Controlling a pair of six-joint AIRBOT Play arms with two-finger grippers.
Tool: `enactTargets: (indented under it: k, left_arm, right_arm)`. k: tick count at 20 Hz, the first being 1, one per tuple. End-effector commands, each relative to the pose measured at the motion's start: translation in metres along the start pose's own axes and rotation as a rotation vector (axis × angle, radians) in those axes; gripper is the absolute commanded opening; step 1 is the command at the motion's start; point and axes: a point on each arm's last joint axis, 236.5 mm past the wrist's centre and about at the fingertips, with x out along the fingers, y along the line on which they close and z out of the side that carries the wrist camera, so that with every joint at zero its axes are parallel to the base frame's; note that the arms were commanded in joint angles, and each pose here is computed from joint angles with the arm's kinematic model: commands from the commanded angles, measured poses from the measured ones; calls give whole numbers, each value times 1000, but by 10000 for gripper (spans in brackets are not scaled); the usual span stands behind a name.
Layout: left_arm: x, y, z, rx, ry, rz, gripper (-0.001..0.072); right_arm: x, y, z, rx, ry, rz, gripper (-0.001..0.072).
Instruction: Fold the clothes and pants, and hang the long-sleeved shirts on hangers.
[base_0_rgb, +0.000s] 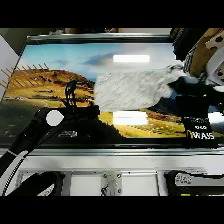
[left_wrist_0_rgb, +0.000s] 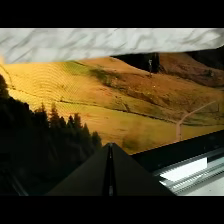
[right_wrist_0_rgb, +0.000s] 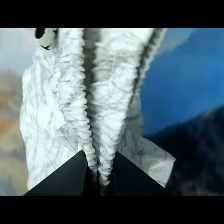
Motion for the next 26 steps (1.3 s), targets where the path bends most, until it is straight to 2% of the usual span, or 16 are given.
enactTargets:
  k: [1, 5, 10, 13, 26]
  left_arm:
    - [0, 0, 0, 1, 0, 1, 7]
    - [0, 0, 1, 1, -1, 1, 6]
    - [0, 0, 0, 1, -1, 1, 7]
    - [0, 0, 0, 1, 0, 1, 7]
    - [-1, 6, -21, 79, 90, 23, 6]
  right_arm:
    - [-77, -27, 114, 72, -319, -148, 29]
    - [-157, -73, 135, 169, -446, -329, 29]
    - [-266, -101, 102, 179, -479, -762, 29]
    - [-309, -102, 72, 206, -452, -929, 29]
    - [-292, -133, -119, 570, -128, -1034, 30]
